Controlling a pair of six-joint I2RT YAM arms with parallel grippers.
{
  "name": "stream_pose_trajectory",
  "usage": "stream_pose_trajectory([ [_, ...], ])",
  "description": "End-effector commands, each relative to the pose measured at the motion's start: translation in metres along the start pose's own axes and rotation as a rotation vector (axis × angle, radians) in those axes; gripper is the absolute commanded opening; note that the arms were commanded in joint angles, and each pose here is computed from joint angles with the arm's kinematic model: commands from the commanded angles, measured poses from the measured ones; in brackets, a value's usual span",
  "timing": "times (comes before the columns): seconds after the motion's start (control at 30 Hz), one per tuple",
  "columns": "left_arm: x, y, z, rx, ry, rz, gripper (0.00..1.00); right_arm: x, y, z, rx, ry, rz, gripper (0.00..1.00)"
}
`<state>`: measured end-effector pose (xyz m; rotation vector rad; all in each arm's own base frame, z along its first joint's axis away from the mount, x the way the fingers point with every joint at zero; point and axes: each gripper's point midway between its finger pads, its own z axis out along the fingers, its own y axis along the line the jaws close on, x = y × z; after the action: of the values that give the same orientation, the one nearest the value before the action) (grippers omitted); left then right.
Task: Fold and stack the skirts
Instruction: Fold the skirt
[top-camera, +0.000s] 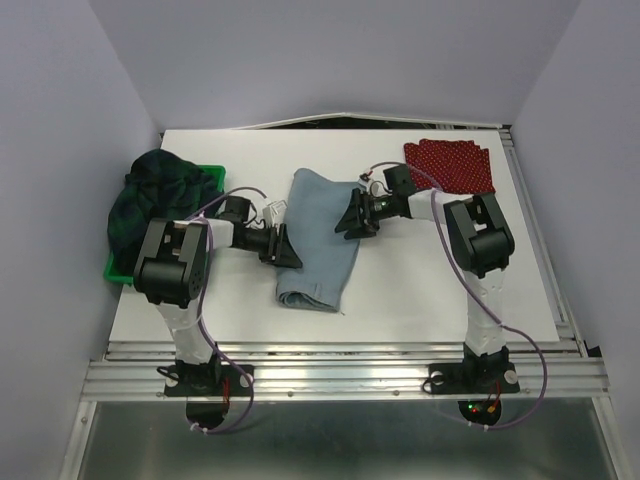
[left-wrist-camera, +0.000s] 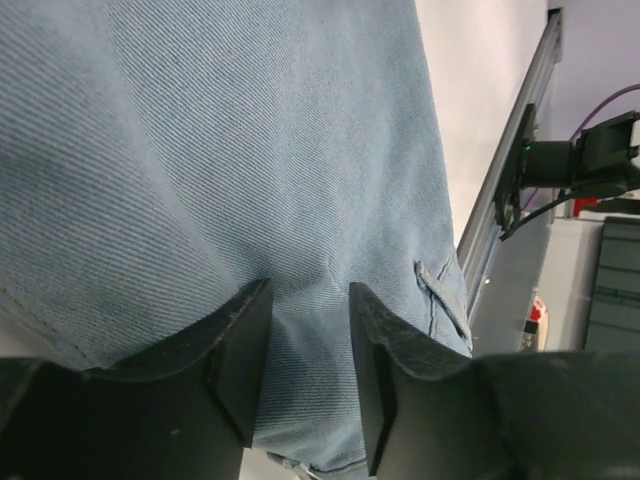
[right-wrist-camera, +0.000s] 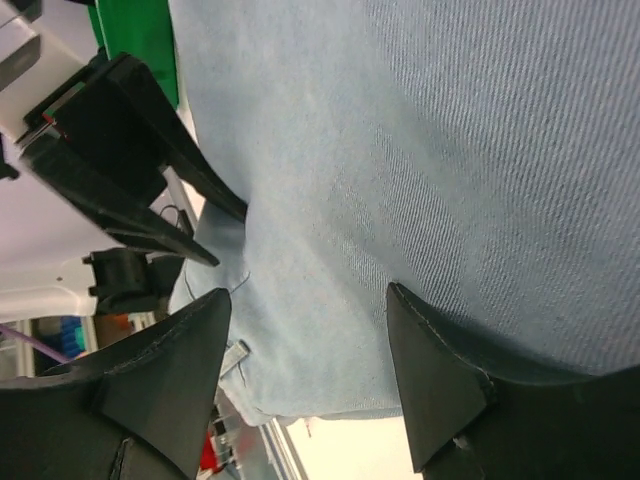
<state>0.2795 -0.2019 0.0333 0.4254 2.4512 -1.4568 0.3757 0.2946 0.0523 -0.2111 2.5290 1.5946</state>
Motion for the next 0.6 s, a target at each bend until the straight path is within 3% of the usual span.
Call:
stream_pose_trajectory([
  [0.0,-0.034,-0.011,-0.021,-0.147,-0.001,0.258,0.58,-0.012,0.006,-0.015,0.052,-0.015,-0.101,0.7],
  [0.07,-0.056,-0.019,-0.044,-0.296,-0.032,0.45,0.64,-0.011,0.024,-0.018,0.03,-0.018,-0.138,0.7],
  [0.17,-0.062,-0.031,-0.06,-0.496,0.013,0.763,0.74,-0.013,0.054,-0.024,0.004,-0.033,-0.199,0.7],
  [0.2,-0.065,-0.052,-0.07,-0.528,-0.016,0.872,0.76,-0.012,0.061,-0.022,-0.002,-0.033,-0.213,0.7],
  [0.23,-0.047,-0.057,-0.062,-0.554,0.055,0.99,0.79,-0.014,0.071,-0.022,-0.01,-0.044,-0.225,0.7],
  [0.3,-0.034,-0.082,-0.065,-0.572,0.052,1.146,0.81,-0.013,0.08,-0.02,-0.028,-0.045,-0.242,0.7],
  [0.33,-0.011,-0.085,-0.053,-0.546,0.112,1.234,0.82,-0.011,0.083,-0.017,-0.03,-0.042,-0.24,0.7],
  [0.57,0.041,-0.072,-0.038,-0.594,0.248,1.445,0.88,0.02,0.086,0.026,-0.055,0.057,-0.264,0.69],
])
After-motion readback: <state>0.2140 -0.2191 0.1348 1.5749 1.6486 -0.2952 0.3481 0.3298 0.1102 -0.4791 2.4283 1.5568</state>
